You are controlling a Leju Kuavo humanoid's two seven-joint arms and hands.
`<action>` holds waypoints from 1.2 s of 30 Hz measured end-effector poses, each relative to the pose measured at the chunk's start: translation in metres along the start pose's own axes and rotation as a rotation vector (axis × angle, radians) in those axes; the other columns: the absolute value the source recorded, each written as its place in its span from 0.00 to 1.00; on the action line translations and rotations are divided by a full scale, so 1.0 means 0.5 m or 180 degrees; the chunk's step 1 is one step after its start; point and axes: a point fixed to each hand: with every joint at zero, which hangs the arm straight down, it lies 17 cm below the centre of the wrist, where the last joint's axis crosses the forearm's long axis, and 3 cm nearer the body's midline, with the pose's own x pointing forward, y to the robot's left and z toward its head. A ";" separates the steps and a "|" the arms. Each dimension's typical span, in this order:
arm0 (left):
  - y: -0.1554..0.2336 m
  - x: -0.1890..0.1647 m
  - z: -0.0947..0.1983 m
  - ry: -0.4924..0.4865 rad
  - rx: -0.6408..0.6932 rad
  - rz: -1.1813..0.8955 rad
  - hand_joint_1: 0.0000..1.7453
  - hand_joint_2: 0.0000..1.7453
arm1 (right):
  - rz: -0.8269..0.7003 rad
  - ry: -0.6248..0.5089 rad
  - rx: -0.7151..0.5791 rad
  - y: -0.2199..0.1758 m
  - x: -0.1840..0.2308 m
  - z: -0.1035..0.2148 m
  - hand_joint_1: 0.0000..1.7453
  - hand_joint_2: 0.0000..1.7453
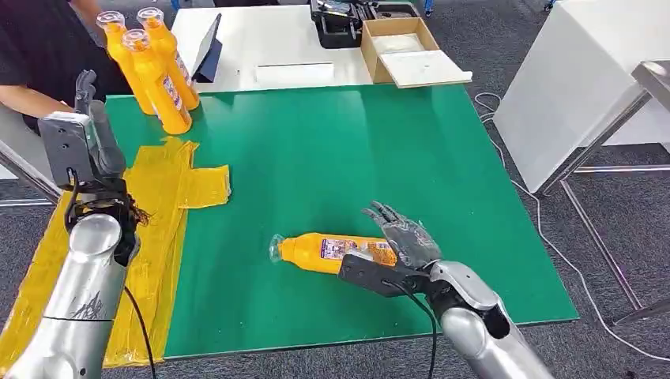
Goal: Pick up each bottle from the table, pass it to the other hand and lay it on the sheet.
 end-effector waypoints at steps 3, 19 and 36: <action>-0.001 0.001 0.001 0.0011 0.0017 0.0031 0.00 0.00 | 0.0214 0.0045 0.0063 0.016 -0.008 -0.011 0.00 1.00; 0.014 0.010 0.011 -0.0041 0.0087 0.0165 0.00 0.00 | 0.1165 0.0424 0.0258 0.099 -0.113 -0.064 0.00 1.00; 0.028 0.012 0.007 -0.0053 0.0174 0.0292 0.00 0.00 | 0.1736 0.0530 0.0946 0.203 -0.179 -0.087 1.00 1.00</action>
